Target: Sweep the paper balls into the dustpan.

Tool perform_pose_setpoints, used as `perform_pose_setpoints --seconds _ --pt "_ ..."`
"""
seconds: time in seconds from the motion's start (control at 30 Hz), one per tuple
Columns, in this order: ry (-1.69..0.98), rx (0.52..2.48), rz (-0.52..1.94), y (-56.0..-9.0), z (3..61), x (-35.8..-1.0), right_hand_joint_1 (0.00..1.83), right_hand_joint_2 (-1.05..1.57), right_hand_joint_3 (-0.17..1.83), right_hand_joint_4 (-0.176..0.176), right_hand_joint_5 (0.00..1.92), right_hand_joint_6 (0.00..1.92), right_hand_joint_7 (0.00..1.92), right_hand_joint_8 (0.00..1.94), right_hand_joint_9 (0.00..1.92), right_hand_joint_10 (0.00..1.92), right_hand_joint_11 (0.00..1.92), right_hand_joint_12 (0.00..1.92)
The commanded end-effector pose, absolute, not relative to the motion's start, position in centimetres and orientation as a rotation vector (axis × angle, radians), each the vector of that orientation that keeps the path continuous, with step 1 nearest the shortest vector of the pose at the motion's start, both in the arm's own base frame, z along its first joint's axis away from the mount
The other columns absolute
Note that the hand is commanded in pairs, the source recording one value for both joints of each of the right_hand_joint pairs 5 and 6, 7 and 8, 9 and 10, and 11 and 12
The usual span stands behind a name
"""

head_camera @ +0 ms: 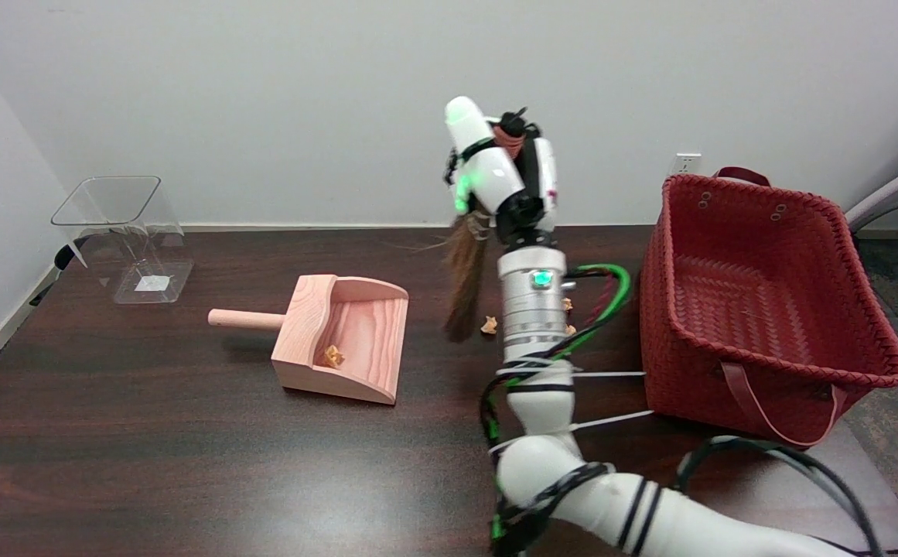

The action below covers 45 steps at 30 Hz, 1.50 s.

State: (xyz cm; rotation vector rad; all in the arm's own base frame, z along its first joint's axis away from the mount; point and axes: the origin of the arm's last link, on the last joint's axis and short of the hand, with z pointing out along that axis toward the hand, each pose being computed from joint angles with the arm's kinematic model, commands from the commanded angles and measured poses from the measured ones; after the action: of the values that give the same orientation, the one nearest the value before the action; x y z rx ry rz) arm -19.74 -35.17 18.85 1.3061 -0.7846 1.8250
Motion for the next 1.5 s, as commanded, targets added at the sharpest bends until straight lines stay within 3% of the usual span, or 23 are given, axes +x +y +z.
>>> perform_pose_setpoints --seconds 0.03,0.67,1.5 --pt "-0.523 1.354 1.631 -32.7 28.1 -17.0 0.87 1.57 0.34 0.000 1.92 1.92 1.92 1.92 1.92 1.92 1.92 1.92" --pt "-0.414 1.369 1.361 -34.3 33.2 -20.1 0.84 1.57 0.45 0.000 1.92 1.92 1.92 1.92 1.92 1.92 1.92 1.92" --pt "-0.567 1.329 1.279 -35.1 31.1 -27.5 0.79 1.57 0.49 0.000 1.92 1.92 1.92 1.92 1.92 1.92 1.92 1.92"
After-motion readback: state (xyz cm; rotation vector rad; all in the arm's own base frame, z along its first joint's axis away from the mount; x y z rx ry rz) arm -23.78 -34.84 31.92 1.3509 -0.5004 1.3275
